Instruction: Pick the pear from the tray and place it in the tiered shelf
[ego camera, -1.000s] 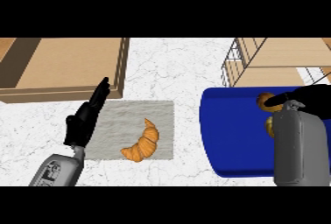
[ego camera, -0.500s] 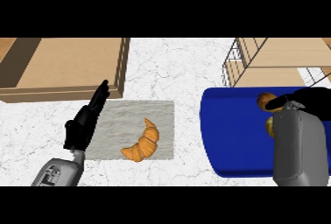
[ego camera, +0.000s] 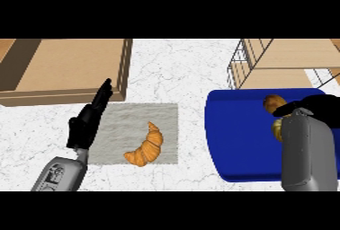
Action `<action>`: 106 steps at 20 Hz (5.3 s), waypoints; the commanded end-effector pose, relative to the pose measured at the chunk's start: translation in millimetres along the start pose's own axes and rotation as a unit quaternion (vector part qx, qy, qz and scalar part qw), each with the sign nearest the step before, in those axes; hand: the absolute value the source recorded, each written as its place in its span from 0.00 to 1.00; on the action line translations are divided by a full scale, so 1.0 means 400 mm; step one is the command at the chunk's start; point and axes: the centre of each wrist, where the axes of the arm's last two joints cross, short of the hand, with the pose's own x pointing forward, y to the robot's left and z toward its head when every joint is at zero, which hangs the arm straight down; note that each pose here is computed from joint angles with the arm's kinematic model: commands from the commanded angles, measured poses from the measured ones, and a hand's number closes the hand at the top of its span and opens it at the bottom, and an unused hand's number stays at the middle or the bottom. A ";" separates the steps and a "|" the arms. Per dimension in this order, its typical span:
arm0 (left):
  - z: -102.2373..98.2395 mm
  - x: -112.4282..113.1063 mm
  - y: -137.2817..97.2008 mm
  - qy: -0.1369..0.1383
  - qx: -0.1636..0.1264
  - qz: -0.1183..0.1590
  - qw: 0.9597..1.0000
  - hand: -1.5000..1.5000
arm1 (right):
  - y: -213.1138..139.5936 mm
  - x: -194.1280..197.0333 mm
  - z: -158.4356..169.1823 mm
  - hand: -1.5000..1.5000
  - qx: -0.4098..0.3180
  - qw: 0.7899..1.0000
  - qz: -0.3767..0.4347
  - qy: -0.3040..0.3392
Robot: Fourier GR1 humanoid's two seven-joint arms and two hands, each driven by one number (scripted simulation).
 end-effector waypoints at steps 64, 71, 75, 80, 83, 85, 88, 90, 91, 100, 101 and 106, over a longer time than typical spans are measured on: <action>0.011 0.009 0.008 0.001 -0.002 0.005 1.000 0.50 | -0.506 -0.208 0.512 1.00 0.014 0.788 -0.247 -0.564; 0.036 0.056 -0.017 0.003 0.001 -0.002 1.000 0.50 | -0.591 -0.155 0.473 1.00 -0.004 0.793 -0.270 -0.546; 0.026 -0.009 -0.003 0.009 -0.005 0.002 1.000 0.50 | -0.603 -0.097 0.426 1.00 -0.033 0.795 -0.277 -0.538; 0.006 0.007 -0.007 0.006 0.000 0.001 1.000 0.50 | -0.655 -0.047 0.404 1.00 -0.058 0.802 -0.268 -0.530; 0.011 0.008 -0.027 -0.003 0.002 0.005 1.000 0.50 | -0.650 -0.006 0.385 1.00 -0.063 0.796 -0.268 -0.538; -0.038 0.050 0.008 -0.005 0.000 0.002 1.000 0.50 | -0.621 0.027 0.359 1.00 -0.090 0.787 -0.254 -0.555; 0.044 0.017 0.007 0.005 -0.008 -0.003 1.000 0.50 | -0.609 0.079 0.325 1.00 -0.113 0.789 -0.246 -0.551; 0.027 0.012 0.012 0.002 -0.006 -0.007 1.000 0.50 | -0.597 0.080 0.298 1.00 -0.116 0.791 -0.241 -0.550; 0.012 -0.023 -0.025 -0.002 -0.008 0.005 1.000 0.50 | -0.605 0.096 0.342 1.00 -0.116 0.791 -0.244 -0.549; 0.037 0.003 0.015 -0.003 -0.005 0.003 1.000 0.50 | -0.495 0.184 0.228 1.00 -0.164 0.761 -0.239 -0.581; 0.006 0.001 0.002 -0.001 -0.002 -0.002 1.000 0.50 | -0.453 0.199 0.260 1.00 -0.169 0.768 -0.228 -0.575; -0.037 0.035 -0.003 -0.001 -0.011 -0.001 1.000 0.50 | -0.466 0.211 0.232 1.00 -0.077 0.745 -0.367 -0.552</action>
